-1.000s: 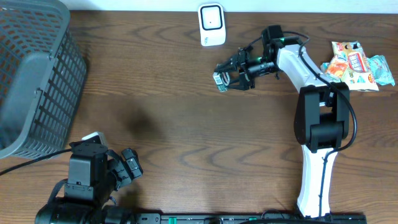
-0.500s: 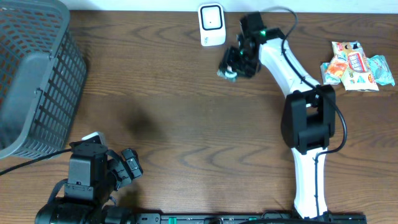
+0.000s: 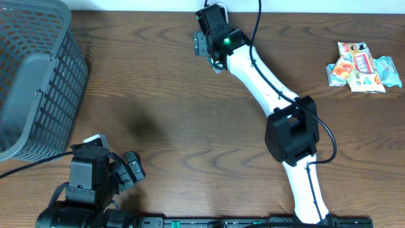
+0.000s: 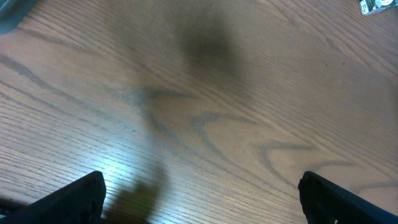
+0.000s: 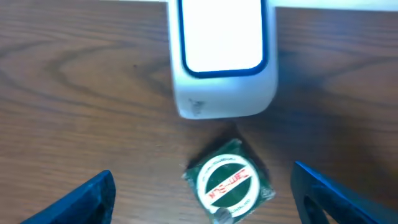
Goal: Scan the item barcode
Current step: 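Hold the Zam-Buk box against the white scanner face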
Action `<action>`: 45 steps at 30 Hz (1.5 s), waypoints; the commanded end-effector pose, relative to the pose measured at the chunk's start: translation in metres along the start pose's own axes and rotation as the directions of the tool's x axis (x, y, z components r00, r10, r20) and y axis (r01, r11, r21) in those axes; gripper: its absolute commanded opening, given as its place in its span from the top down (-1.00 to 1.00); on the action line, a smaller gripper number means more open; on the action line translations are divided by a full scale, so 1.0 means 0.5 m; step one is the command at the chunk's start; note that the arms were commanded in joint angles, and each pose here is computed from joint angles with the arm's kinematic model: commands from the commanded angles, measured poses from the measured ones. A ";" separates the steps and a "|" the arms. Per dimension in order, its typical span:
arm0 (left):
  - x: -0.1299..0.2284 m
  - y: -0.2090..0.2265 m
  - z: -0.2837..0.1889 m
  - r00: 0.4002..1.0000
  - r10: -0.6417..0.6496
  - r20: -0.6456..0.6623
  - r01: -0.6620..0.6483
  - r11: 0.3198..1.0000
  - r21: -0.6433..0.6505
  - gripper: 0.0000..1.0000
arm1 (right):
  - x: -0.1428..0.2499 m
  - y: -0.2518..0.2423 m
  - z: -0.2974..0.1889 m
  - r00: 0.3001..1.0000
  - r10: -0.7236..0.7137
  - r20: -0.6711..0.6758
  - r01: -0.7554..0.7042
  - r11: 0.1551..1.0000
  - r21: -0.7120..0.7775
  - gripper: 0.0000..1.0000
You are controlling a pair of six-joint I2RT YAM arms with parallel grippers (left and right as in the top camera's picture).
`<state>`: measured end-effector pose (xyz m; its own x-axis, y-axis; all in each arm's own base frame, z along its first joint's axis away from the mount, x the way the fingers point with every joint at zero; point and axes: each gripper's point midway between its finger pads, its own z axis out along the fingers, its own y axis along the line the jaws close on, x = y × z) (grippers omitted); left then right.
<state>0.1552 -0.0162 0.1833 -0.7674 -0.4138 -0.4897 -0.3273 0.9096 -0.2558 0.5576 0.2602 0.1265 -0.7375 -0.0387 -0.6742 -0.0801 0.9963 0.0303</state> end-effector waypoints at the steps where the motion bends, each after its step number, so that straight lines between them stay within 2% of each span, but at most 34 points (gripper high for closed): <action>1: 0.000 0.004 -0.001 1.000 0.000 0.005 0.000 1.000 -0.009 -0.95 | -0.028 -0.060 -0.001 0.997 0.072 0.040 -0.075 0.994 0.083 -0.82; 2: 0.000 0.004 -0.001 1.000 0.000 0.005 0.000 1.000 -0.009 -0.95 | -0.029 -0.066 0.003 0.996 0.080 0.029 -0.082 0.995 0.064 -0.99; 5: 0.000 0.004 -0.001 1.000 0.000 0.005 0.000 1.000 -0.009 -0.95 | -0.031 -0.083 0.008 0.996 0.090 0.020 -0.091 0.994 0.059 -0.98; 8: 0.000 0.004 -0.001 1.000 0.000 0.005 0.000 1.000 -0.009 -0.95 | -0.036 -0.108 0.011 1.000 0.014 0.015 -0.015 0.997 0.075 -0.98; 13: 0.000 0.004 -0.001 1.000 0.000 0.005 0.000 1.000 -0.009 -0.95 | 0.015 -0.112 0.014 0.994 -0.036 -0.100 0.040 0.998 0.039 -0.99; 15: 0.000 0.004 -0.001 1.000 0.000 0.005 0.000 1.000 -0.009 -0.95 | 0.020 -0.082 0.022 0.981 -0.168 -0.101 0.163 0.985 -0.057 -0.98; 17: 0.000 0.004 -0.001 1.000 0.000 0.005 0.000 1.000 -0.009 -0.96 | 0.037 -0.039 0.034 0.930 -0.361 -0.073 0.341 0.919 -0.196 -0.99; 21: 0.000 0.004 -0.001 1.000 0.000 0.005 0.000 1.000 -0.009 -0.95 | 0.082 -0.031 0.074 0.904 -0.414 -0.107 0.381 0.893 -0.238 -0.99; 25: 0.000 0.004 -0.001 1.000 0.000 0.005 0.000 1.000 -0.009 -0.95 | 0.154 -0.002 0.109 0.834 -0.541 -0.112 0.462 0.794 -0.394 -0.98; 33: 0.000 0.004 -0.001 1.000 0.000 0.005 0.000 1.000 -0.009 -0.95 | 0.158 -0.039 0.149 0.825 -0.548 -0.137 0.492 0.817 -0.301 -0.99; 37: 0.000 0.004 -0.001 1.000 0.000 0.005 0.000 1.000 -0.009 -0.95 | 0.164 -0.040 0.152 0.829 -0.539 -0.149 0.481 0.823 -0.303 -0.97; 42: 0.000 0.004 -0.001 1.000 0.000 0.005 0.000 1.000 -0.009 -0.96 | 0.175 -0.030 0.147 0.846 -0.506 -0.167 0.434 0.837 -0.335 -0.81; 45: 0.000 0.004 -0.001 1.000 0.000 0.005 0.000 1.000 -0.009 -0.95 | 0.192 -0.023 0.152 0.841 -0.510 -0.181 0.428 0.832 -0.353 -0.25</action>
<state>0.1551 -0.0163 0.1832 -0.7677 -0.4138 -0.4892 -0.3272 0.9097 -0.2559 0.5423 0.2467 0.0094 -0.6925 -0.5610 -0.4536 -0.6168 0.7865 -0.0311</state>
